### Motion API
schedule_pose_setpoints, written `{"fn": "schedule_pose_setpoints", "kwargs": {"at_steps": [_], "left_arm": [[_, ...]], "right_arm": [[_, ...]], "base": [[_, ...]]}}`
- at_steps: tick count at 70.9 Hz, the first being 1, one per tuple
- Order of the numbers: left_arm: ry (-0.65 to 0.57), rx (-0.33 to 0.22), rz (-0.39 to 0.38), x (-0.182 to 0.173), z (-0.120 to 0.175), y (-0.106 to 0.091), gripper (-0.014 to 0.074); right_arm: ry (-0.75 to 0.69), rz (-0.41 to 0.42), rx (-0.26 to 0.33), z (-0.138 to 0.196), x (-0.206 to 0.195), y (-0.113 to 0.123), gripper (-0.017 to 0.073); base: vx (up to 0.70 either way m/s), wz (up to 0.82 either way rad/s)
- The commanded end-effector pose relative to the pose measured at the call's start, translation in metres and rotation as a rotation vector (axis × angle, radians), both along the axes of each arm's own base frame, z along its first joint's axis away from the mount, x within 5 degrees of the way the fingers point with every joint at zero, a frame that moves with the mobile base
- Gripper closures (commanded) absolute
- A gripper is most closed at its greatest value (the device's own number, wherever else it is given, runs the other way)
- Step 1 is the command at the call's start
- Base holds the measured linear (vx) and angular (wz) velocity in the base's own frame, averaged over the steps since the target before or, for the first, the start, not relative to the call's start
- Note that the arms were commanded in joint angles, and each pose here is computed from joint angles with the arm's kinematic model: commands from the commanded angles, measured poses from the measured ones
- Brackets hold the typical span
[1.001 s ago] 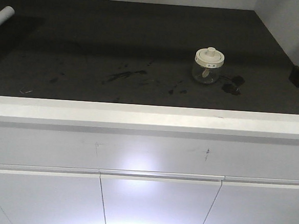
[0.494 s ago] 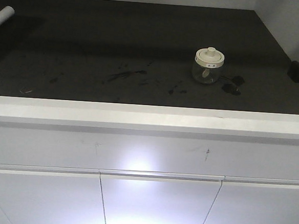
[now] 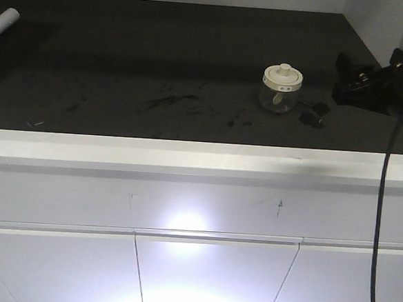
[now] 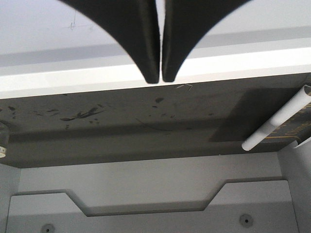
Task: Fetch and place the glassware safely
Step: 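Move the right gripper into the hood toward the glass jar, then lower the right gripper and close it on the jar's white lid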
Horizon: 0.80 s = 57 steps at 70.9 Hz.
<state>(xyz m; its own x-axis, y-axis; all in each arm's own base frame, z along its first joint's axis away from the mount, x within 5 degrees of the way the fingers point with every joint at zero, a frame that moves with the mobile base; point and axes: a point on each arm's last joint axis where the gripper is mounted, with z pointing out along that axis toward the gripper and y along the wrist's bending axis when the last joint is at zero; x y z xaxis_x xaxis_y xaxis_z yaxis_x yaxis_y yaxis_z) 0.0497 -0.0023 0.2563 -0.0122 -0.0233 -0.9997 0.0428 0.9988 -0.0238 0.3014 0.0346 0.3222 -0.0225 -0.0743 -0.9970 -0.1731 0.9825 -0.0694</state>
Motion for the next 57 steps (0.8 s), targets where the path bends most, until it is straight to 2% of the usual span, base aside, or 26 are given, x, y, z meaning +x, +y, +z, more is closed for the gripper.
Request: {"fn": "schedule_pose_setpoints", "kwargs": {"at_steps": [1, 21, 32, 38, 47, 57], "left_arm": [[-0.083, -0.018, -0.008, -0.001, 0.014, 0.0, 0.0601], [-0.083, -0.018, -0.008, -0.001, 0.014, 0.0, 0.0601], [-0.083, -0.018, -0.008, -0.001, 0.014, 0.0, 0.0601], [-0.083, -0.018, -0.008, -0.001, 0.014, 0.0, 0.0601], [-0.083, -0.018, -0.008, -0.001, 0.014, 0.0, 0.0601], [-0.083, -0.018, -0.008, -0.001, 0.014, 0.0, 0.0601]], "right_arm": [[-0.128, 0.023, 0.007, 0.019, 0.017, 0.004, -0.001], [-0.123, 0.032, 0.01, 0.01, 0.092, 0.014, -0.001], [-0.133, 0.081, -0.032, -0.001, 0.13, 0.032, -0.001], [-0.13, 0.085, -0.018, -0.008, 0.149, 0.038, -0.001], [-0.124, 0.082, 0.04, -0.018, 0.172, 0.04, -0.001], [-0.109, 0.076, 0.039, -0.029, 0.191, 0.042, -0.001]], "base": [[0.0, 0.0], [0.0, 0.0], [0.0, 0.0], [0.0, 0.0], [0.0, 0.0], [0.0, 0.0]]}}
